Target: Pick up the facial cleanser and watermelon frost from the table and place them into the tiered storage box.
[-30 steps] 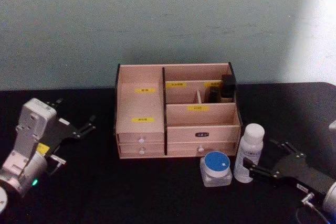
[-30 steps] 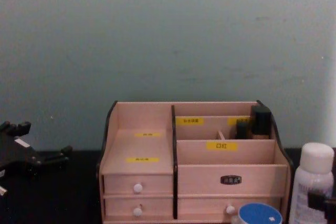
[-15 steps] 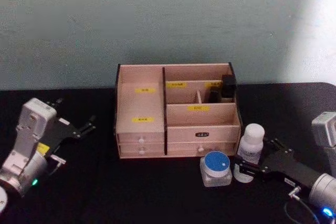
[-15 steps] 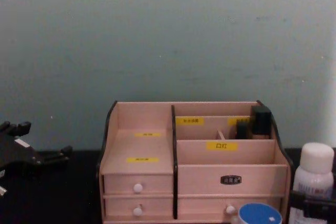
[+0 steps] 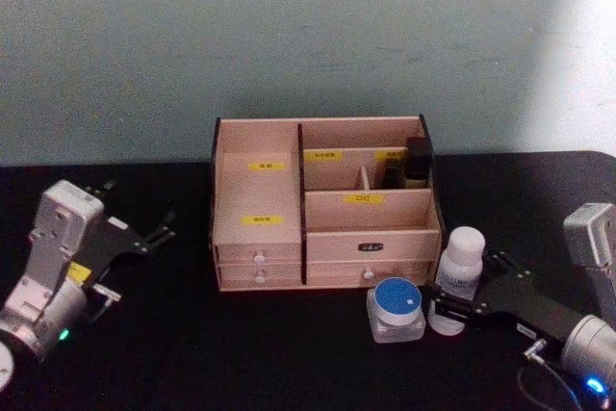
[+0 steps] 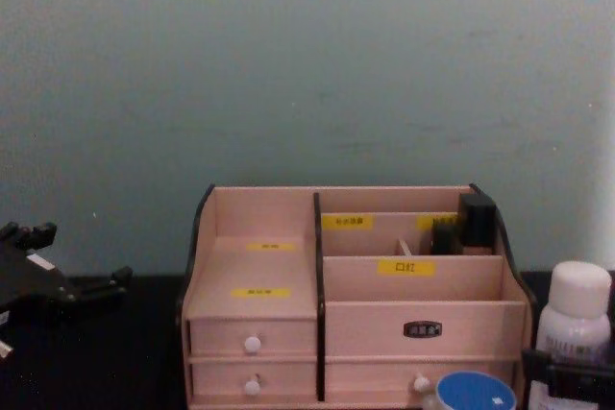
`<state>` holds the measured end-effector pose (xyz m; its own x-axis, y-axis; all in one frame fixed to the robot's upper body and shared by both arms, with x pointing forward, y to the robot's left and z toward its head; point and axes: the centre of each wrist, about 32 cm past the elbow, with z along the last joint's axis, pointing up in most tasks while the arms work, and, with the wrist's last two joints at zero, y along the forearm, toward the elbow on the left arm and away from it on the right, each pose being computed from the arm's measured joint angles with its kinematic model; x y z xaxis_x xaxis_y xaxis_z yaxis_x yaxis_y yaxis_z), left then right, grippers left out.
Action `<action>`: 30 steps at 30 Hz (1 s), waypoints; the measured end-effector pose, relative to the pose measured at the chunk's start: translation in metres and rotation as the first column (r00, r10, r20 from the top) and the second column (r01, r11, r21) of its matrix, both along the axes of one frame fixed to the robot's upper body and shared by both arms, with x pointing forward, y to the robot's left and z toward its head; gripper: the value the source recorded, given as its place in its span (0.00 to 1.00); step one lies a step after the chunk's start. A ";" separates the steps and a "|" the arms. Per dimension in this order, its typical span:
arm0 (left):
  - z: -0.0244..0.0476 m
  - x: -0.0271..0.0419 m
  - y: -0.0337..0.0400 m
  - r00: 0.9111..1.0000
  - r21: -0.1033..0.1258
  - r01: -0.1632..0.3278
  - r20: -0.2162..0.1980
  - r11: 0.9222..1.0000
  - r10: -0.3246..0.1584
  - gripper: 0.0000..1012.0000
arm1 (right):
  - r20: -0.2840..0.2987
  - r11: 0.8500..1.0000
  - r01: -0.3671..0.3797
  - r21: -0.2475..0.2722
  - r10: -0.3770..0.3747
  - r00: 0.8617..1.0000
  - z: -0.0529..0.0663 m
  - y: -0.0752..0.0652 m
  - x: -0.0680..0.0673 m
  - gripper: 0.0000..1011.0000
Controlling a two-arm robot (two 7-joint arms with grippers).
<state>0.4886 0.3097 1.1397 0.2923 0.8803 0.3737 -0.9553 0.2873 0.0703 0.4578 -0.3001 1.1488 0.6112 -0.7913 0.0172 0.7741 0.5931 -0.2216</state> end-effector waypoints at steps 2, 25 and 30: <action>0.0000 0.0000 0.0000 1.000 0.000 0.000 0.000 1.000 0.000 0.99 | 0.000 1.000 0.000 0.001 0.000 1.000 0.000 0.000 0.000 0.99; 0.0000 0.0000 0.0000 1.000 0.000 0.000 0.000 1.000 0.000 0.99 | 0.000 1.000 0.001 0.004 -0.001 1.000 0.000 -0.001 -0.001 0.58; 0.0000 0.0000 0.0000 1.000 0.000 0.000 0.000 1.000 0.000 0.99 | 0.000 1.000 0.001 0.004 -0.001 1.000 0.000 -0.001 -0.001 0.58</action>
